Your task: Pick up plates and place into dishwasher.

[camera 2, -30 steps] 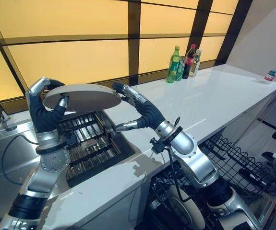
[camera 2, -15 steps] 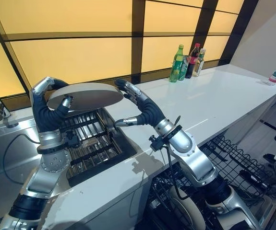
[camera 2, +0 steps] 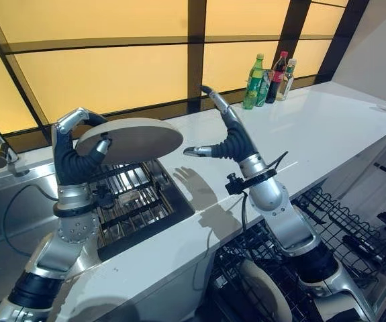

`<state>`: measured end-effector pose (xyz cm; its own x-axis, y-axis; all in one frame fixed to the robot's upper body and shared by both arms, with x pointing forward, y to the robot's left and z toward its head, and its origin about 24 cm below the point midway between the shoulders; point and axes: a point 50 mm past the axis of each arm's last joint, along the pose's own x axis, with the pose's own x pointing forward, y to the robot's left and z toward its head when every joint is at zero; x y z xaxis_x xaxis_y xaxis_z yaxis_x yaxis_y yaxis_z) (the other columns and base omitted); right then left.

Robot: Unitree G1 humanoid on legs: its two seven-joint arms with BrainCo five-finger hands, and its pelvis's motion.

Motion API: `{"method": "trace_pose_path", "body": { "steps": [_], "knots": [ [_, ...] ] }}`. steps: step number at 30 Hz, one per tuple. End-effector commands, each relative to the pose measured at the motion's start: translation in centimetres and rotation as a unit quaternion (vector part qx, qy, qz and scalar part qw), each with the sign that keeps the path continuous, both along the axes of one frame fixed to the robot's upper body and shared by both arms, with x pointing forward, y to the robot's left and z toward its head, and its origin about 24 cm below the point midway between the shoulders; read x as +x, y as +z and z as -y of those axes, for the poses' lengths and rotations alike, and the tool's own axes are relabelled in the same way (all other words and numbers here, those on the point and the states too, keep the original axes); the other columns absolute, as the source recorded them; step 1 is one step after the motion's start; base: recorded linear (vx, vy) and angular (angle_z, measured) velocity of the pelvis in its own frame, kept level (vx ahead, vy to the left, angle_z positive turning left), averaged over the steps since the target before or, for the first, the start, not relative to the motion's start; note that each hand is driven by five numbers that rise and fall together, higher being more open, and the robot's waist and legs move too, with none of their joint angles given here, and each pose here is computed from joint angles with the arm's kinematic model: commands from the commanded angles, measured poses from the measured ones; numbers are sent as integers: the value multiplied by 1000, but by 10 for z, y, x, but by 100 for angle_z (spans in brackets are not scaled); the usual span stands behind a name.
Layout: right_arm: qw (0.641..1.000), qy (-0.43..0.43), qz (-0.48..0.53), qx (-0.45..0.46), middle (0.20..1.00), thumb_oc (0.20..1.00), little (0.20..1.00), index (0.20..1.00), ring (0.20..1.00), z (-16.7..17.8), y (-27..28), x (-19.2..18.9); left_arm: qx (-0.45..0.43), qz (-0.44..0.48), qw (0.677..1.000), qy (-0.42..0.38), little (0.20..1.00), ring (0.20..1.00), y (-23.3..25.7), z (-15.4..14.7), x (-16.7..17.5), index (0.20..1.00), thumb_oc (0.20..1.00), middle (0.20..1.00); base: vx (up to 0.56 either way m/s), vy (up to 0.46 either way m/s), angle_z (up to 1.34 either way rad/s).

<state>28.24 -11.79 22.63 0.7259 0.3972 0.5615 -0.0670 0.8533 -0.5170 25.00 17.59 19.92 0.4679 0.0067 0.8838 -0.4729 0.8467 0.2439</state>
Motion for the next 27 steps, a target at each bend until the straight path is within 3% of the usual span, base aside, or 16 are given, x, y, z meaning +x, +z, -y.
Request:
{"method": "trace_pose_path", "body": {
  "steps": [1, 11, 19, 27],
  "knots": [
    [997, 44, 66, -6, 1000, 1000, 1000, 1000, 1000, -7, 21, -19, 7, 54, 999, -5, 200, 200, 19, 0, 0, 200, 200, 200, 0, 0, 0],
    [988, 154, -17, -26, 1000, 1000, 1000, 1000, 1000, -38, 11, -14, 7, 54, 998, -29, 200, 200, 22, 11, 4, 200, 200, 200, 9, -2, 2],
    [976, 213, -11, -42, 1000, 1000, 1000, 1000, 1000, -74, 19, -19, 59, 63, 983, -165, 200, 200, 29, 48, -3, 200, 200, 200, 18, 12, 6],
    [975, 221, -2, -41, 1000, 1000, 1000, 1000, 1000, -77, 25, -20, 102, 50, 958, -264, 200, 200, 30, 68, -12, 200, 200, 200, 3, 7, 2]
  ]
}}
